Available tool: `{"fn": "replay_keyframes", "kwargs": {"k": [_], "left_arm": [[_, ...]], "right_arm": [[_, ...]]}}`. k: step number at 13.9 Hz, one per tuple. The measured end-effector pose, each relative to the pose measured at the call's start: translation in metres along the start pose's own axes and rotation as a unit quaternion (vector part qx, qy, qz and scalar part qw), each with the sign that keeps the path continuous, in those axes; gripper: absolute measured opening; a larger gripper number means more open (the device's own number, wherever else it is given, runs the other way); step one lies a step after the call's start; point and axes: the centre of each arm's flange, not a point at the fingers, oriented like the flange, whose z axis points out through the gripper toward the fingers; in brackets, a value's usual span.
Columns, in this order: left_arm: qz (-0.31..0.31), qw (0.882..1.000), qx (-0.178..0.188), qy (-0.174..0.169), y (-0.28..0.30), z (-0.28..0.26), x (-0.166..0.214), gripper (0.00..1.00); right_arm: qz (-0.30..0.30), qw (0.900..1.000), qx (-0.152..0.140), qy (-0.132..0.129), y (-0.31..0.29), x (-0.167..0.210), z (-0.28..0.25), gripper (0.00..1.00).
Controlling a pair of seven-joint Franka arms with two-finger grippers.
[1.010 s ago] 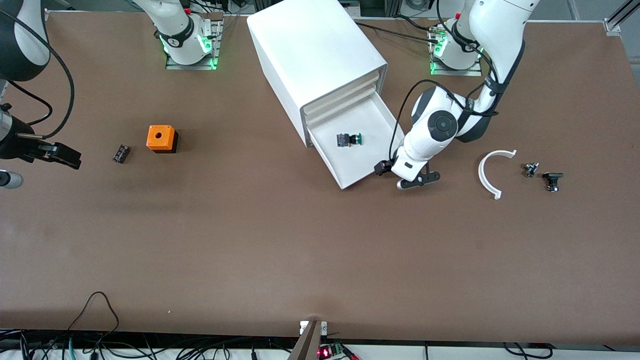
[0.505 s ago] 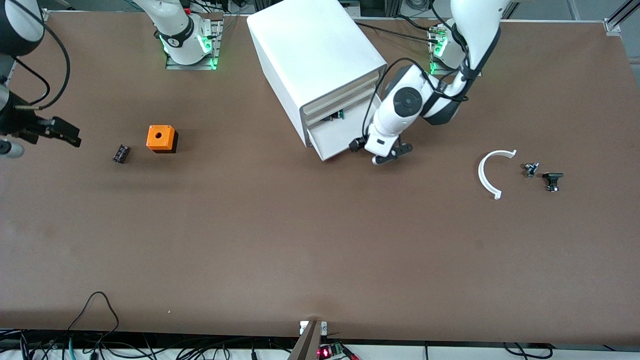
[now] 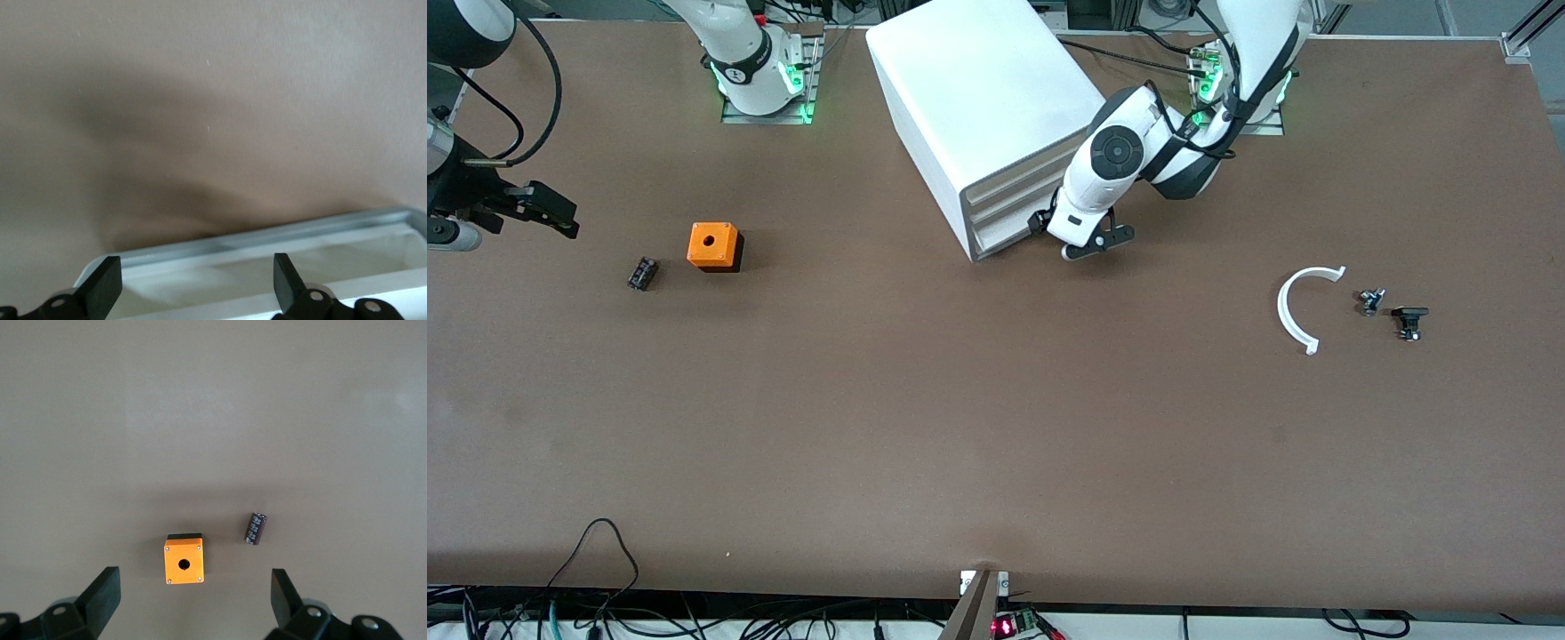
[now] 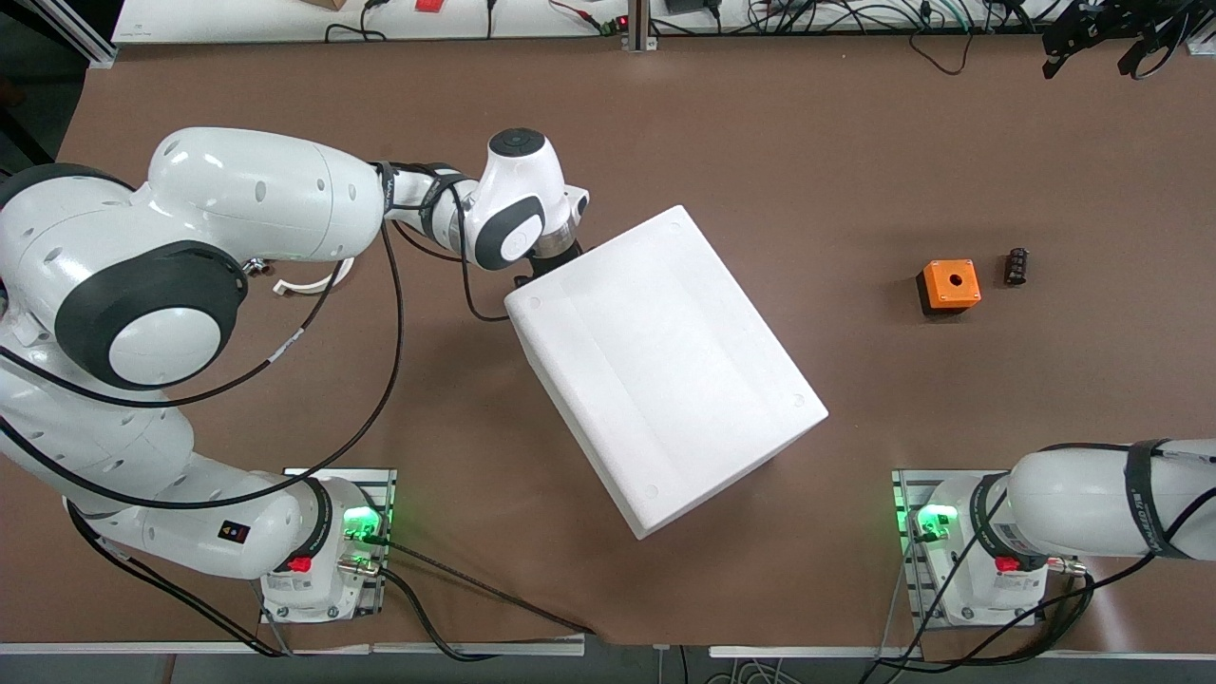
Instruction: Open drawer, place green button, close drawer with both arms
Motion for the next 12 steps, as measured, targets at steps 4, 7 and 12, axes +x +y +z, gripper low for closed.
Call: {"fn": "replay_keyframes", "kwargs": {"k": [4, 7, 12], "left_arm": [[0.003, 1.0, 0.001, -0.002, 0.001, 0.0, -0.004, 1.0], [-0.027, 0.999, -0.027, 0.019, -0.007, -0.035, 0.029, 1.0], [-0.126, 0.981, -0.117, 0.094, -0.075, -0.175, 0.155, 1.0]], "right_arm": [[0.0, 1.0, 0.0, 0.004, -0.001, 0.001, -0.001, 1.0], [0.0, 1.0, 0.001, 0.008, -0.001, 0.002, -0.004, 1.0], [-0.001, 1.0, 0.001, 0.008, -0.002, 0.002, -0.004, 1.0]]}}
